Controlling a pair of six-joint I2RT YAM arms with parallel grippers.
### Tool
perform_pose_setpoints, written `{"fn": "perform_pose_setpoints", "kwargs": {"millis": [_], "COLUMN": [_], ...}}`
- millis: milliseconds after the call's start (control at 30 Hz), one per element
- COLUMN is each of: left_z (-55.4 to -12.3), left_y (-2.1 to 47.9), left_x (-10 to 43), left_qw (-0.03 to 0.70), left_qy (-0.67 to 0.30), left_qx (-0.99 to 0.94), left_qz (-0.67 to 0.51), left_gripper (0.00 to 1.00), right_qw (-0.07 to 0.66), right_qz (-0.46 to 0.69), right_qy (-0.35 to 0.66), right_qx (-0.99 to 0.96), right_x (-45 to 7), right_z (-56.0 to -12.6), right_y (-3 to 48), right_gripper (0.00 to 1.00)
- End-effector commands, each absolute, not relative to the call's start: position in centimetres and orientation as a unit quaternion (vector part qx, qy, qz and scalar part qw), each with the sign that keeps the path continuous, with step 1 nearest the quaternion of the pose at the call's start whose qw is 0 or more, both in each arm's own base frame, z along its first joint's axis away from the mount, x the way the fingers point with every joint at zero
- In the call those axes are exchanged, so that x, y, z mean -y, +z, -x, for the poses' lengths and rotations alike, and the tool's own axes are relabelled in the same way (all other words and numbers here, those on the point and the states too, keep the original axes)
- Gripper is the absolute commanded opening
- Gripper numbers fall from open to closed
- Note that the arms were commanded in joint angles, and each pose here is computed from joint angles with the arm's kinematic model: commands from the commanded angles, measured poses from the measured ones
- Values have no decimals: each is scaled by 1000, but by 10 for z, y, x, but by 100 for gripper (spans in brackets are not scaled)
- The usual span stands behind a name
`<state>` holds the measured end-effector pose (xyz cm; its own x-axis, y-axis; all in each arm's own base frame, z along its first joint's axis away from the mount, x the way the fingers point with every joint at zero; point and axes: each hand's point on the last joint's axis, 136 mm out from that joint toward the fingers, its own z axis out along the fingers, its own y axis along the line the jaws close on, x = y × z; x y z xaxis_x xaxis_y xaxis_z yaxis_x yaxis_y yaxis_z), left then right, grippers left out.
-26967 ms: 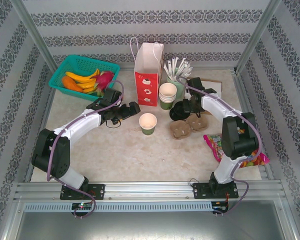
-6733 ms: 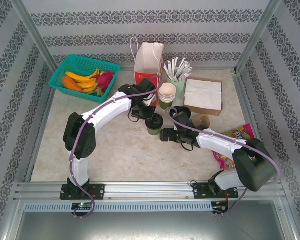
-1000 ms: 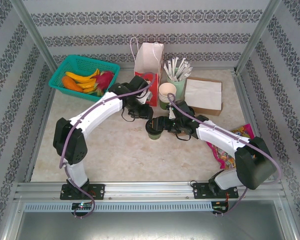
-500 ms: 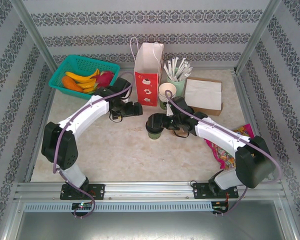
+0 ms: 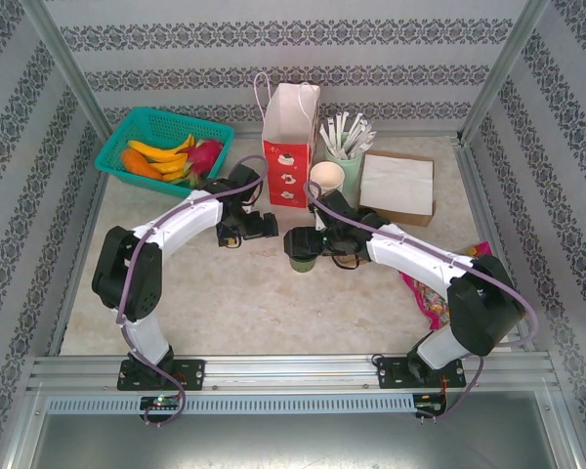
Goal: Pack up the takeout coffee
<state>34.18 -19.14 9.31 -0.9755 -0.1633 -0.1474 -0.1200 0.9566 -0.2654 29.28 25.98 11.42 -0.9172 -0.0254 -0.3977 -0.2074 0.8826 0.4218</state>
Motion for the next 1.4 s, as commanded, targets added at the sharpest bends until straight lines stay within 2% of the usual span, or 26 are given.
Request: {"fn": "perform_pose_setpoints", "kwargs": {"millis": [0,167,433,600,1100,1367], "left_z": [-344,-341,-339,-343,-343,-344], "left_y": [92,86,85,90,92,100], "left_x": [198,205,210,209,210,207], "left_qw": [86,74,71,82,86,101], "left_qy": [-141,-147,-150,-148,-152,-149], "left_qx": [-983,-984,-984,-984,-983,-982], "left_qz": [76,70,63,62,62,51], "left_gripper": [100,100,100,100,100,100], "right_qw": [193,164,148,177,262,266], "right_qz": [67,68,60,56,-64,-47], "right_qy": [206,192,185,205,214,269], "right_qx": [-957,-965,-970,-961,-939,-925], "right_x": [-257,-256,-249,-248,-196,-195], "right_z": [-294,-288,-278,-285,-362,-351], "right_y": [109,89,72,90,119,158], "right_gripper": [98,95,82,79,76,75]}}
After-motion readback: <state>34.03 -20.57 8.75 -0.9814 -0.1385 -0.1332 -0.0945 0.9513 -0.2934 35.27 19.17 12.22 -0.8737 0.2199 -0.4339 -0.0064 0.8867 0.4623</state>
